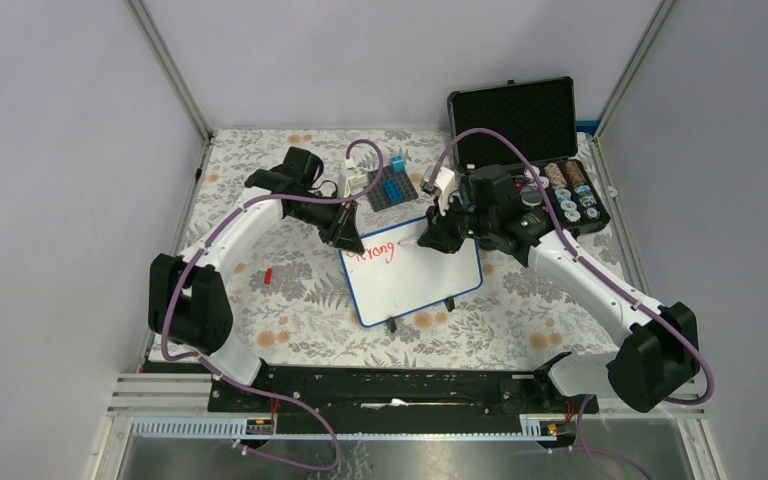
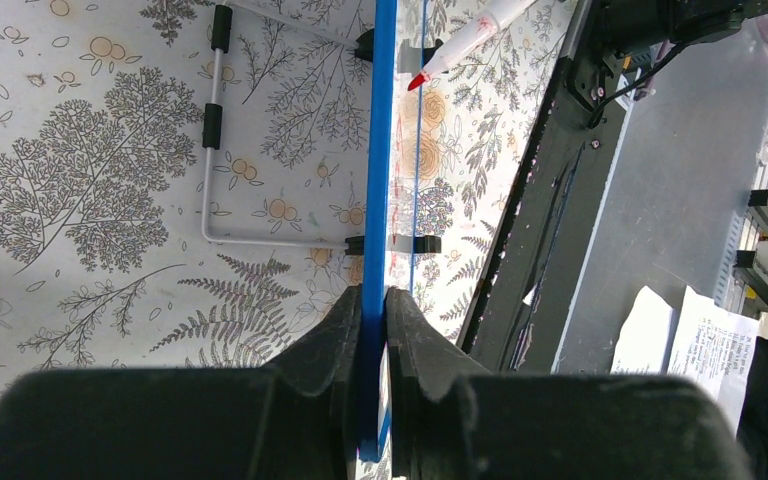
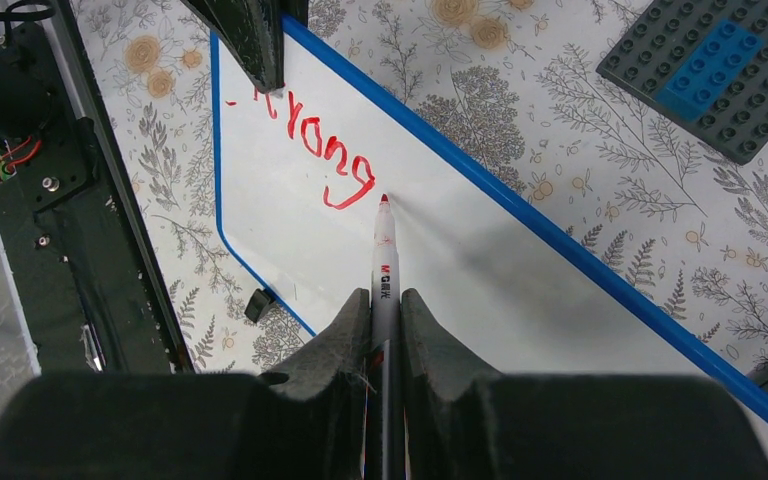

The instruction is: Write a sentence on the whiteboard

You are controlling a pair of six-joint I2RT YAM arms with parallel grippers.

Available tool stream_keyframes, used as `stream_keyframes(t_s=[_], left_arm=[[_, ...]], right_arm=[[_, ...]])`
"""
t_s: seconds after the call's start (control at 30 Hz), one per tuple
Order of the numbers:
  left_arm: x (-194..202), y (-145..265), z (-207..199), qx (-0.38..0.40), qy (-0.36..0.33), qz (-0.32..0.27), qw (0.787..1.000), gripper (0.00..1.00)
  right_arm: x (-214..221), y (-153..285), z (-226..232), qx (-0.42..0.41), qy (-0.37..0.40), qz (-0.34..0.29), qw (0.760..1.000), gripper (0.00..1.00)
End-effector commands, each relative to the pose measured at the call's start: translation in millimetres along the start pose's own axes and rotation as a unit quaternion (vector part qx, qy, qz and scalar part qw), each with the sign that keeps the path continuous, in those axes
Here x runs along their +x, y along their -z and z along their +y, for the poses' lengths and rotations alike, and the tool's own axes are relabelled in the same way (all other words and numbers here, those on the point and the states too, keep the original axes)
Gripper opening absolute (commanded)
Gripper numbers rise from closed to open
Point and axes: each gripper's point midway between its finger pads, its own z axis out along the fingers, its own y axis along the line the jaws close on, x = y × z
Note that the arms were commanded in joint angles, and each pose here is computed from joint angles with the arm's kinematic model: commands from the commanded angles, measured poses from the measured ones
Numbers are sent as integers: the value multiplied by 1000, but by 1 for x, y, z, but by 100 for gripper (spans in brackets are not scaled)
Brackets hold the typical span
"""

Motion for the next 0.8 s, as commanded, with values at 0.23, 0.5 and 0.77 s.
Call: stream_keyframes(t_s=[0.23,0.5,0.77], left_arm=[[-17,2,8,-21,-35,-14,999,2],[-15,3,9,-25,-36,-12,999,0],[-14,3,8,-25,-36,-12,999,0]], right_arm=[[-12,-6,-5,12,22,-14,1000,0],[-11,0,-17,49,30,-9,998,0],[-6,8,-23,64,29,-3,997,0]])
